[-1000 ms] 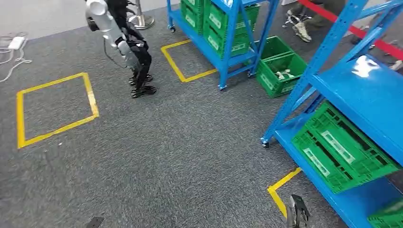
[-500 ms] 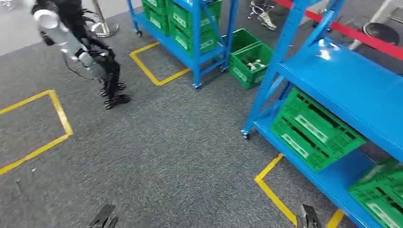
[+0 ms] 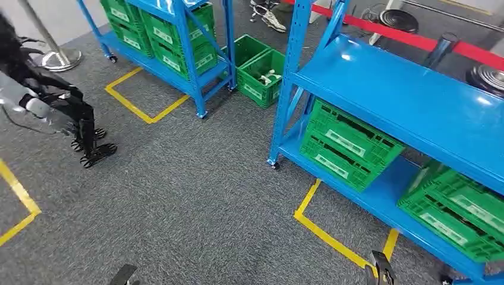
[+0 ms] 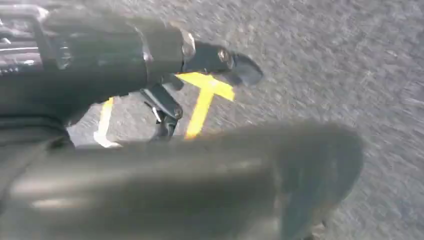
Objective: Take the parts from the cabinet and place them on the table.
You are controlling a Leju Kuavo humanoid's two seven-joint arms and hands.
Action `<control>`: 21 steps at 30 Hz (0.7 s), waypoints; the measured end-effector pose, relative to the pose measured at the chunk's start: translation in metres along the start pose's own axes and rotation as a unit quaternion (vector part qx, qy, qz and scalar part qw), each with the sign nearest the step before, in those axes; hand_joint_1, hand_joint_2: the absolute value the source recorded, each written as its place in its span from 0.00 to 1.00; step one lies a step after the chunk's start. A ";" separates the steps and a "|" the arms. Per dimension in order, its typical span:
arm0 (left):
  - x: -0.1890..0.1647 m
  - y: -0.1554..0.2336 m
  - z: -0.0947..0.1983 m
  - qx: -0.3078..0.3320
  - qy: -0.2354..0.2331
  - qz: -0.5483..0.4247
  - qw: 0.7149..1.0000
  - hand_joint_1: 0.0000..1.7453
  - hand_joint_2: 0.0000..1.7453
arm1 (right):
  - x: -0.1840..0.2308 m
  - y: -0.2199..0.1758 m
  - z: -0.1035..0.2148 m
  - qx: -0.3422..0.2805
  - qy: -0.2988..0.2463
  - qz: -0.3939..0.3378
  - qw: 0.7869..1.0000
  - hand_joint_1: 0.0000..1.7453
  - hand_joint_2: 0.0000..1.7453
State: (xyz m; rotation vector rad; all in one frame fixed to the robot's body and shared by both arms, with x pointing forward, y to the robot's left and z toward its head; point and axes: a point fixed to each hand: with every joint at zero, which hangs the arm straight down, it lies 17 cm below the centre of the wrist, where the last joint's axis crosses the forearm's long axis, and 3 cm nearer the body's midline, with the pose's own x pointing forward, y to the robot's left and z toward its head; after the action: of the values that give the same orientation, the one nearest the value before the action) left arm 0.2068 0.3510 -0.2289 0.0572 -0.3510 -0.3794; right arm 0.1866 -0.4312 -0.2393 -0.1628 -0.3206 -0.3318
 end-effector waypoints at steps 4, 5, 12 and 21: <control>-0.005 0.001 0.001 -0.001 -0.002 0.010 1.000 0.00 0.00 | 0.018 0.005 0.000 -0.003 -0.007 -0.002 1.000 0.00 0.00; -0.011 0.001 0.002 -0.002 0.001 0.013 1.000 0.00 0.00 | 0.019 0.008 0.000 0.001 -0.008 -0.003 1.000 0.00 0.00; -0.003 0.003 0.001 0.002 -0.002 0.019 1.000 0.00 0.00 | 0.011 0.014 0.001 0.010 -0.002 -0.003 1.000 0.00 0.00; -0.005 0.003 0.002 0.000 -0.003 0.018 1.000 0.00 0.00 | 0.017 0.021 0.001 0.015 -0.006 -0.002 1.000 0.00 0.00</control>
State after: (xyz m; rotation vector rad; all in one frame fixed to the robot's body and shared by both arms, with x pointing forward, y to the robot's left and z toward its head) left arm 0.2030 0.3555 -0.2285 0.0489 -0.3580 -0.3440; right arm 0.2083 -0.4166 -0.2350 -0.1352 -0.3378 -0.3306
